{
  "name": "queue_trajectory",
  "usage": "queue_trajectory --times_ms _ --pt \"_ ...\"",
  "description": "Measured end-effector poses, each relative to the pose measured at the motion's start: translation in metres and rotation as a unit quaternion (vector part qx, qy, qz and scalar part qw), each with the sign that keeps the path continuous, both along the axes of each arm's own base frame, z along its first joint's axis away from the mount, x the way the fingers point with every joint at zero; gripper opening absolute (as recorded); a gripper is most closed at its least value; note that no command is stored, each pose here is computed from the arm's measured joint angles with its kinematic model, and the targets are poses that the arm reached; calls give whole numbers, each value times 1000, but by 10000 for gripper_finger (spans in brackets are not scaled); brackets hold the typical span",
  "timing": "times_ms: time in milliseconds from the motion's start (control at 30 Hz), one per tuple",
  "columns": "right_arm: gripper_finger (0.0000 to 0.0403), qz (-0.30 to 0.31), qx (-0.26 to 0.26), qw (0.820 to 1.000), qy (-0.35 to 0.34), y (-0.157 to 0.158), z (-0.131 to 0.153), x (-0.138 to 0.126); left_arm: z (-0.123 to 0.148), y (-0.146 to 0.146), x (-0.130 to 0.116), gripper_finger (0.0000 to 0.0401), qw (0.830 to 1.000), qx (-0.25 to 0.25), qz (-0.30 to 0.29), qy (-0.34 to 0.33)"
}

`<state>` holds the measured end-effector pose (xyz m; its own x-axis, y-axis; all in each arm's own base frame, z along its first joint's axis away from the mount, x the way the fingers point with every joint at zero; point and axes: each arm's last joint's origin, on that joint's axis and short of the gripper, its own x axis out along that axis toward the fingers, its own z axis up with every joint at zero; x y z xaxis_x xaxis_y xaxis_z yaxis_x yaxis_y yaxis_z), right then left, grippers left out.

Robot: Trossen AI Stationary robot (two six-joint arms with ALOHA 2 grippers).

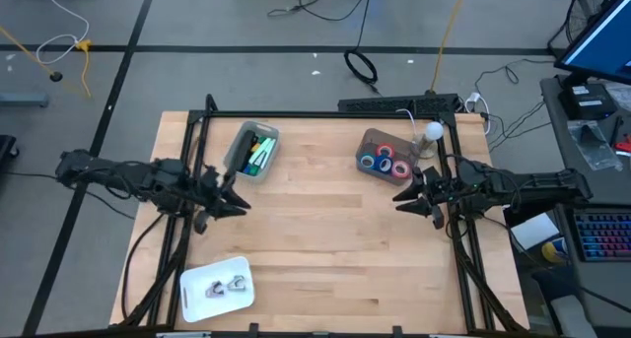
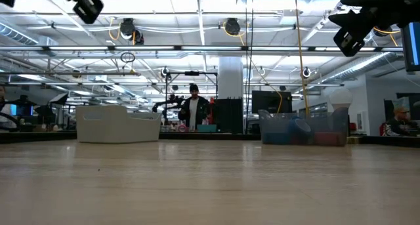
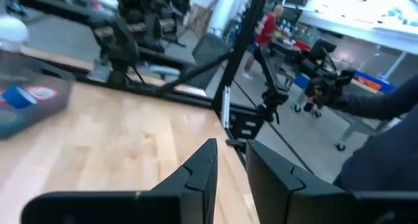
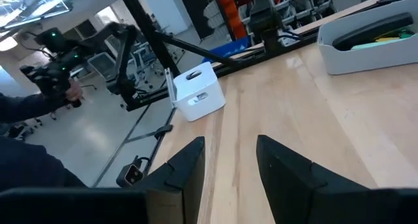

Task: Pick and place Stapler, Stapler remover, tape
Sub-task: Return to Home Position

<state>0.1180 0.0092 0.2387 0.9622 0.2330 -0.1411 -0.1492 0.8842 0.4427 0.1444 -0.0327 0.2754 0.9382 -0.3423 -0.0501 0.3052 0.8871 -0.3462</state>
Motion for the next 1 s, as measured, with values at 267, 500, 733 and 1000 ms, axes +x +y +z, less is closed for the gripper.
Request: queue_trajectory --times_ms 267,500,733,1000 --pt "130 -57 -35 998 -5 -3 0 1 -17 12 -53 81 999 18 8 -26" --pt "130 -56 -46 997 -7 -4 0 1 -37 18 -74 81 996 34 45 -71" --pt "130 -60 -60 996 -11 -4 0 1 -65 18 -64 81 995 48 76 -40" --pt "130 -73 -65 992 -77 -4 -17 6 -90 18 -54 81 989 80 112 -47"
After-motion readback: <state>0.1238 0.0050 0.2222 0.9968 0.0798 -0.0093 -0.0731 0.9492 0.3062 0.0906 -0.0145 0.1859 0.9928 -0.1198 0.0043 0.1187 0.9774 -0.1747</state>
